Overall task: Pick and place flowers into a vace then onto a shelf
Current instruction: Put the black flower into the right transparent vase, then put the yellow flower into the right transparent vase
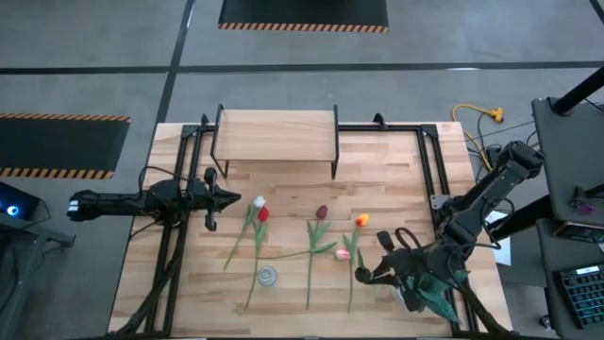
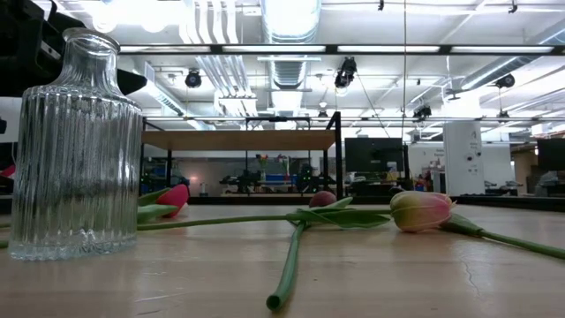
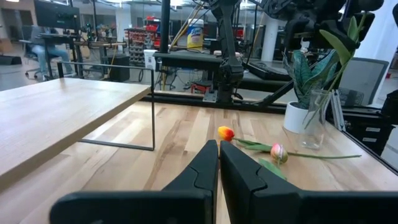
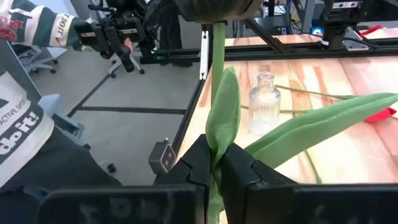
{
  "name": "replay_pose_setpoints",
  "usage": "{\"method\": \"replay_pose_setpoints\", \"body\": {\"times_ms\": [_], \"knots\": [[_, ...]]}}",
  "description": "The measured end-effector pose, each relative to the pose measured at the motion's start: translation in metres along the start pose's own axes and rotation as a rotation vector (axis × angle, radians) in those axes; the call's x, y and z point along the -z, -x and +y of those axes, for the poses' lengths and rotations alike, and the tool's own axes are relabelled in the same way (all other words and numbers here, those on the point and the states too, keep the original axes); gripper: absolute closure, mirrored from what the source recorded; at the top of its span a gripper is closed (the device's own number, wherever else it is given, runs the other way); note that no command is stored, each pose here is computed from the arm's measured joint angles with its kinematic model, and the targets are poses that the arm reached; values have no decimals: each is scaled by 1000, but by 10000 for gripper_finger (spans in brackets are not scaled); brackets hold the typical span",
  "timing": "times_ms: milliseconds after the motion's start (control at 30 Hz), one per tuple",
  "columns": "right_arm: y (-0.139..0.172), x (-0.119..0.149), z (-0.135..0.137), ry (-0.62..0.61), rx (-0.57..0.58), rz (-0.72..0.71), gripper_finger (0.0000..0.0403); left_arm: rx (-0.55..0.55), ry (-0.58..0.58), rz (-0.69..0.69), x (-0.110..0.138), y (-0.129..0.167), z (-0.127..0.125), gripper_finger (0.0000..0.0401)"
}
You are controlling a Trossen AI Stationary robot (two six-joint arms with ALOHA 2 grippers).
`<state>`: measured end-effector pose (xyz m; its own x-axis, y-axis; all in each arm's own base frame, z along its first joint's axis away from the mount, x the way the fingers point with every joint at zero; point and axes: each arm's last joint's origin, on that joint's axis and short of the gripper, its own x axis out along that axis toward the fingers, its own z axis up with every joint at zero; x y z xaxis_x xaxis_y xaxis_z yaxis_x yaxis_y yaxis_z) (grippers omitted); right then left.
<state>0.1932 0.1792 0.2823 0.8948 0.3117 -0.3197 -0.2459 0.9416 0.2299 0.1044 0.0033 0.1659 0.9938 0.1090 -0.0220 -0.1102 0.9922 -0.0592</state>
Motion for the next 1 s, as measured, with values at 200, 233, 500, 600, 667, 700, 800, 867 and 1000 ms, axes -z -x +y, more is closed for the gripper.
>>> {"method": "replay_pose_setpoints", "body": {"times_ms": [200, 233, 500, 600, 667, 700, 800, 867, 1000], "knots": [[0, 0, -1, -93, 37, -13, 362, 0, 0, 0, 0, 0, 0, 401], [0, 0, -1, -112, 38, -13, 354, 0, 0, 0, 0, 0, 0, 401], [3, -2, -2, -173, 37, -17, 269, -1, 0, 0, 0, 0, 0, 401], [7, -5, -3, -183, 28, -34, 239, 0, 0, 0, 0, 0, 0, 401], [12, -9, -3, -191, 19, -50, 222, 0, 0, 0, 0, 0, 0, 401], [15, -12, -4, -195, 14, -60, 215, 0, 0, 0, 0, 0, 0, 401], [25, -19, -6, -205, -2, -92, 199, 0, 0, 0, 0, 0, 0, 401], [32, -23, -7, -203, -13, -114, 192, -1, 0, 0, 0, 0, 0, 401], [45, -32, -10, -194, -32, -159, 187, -1, 0, 0, 0, 0, 0, 401]]}}
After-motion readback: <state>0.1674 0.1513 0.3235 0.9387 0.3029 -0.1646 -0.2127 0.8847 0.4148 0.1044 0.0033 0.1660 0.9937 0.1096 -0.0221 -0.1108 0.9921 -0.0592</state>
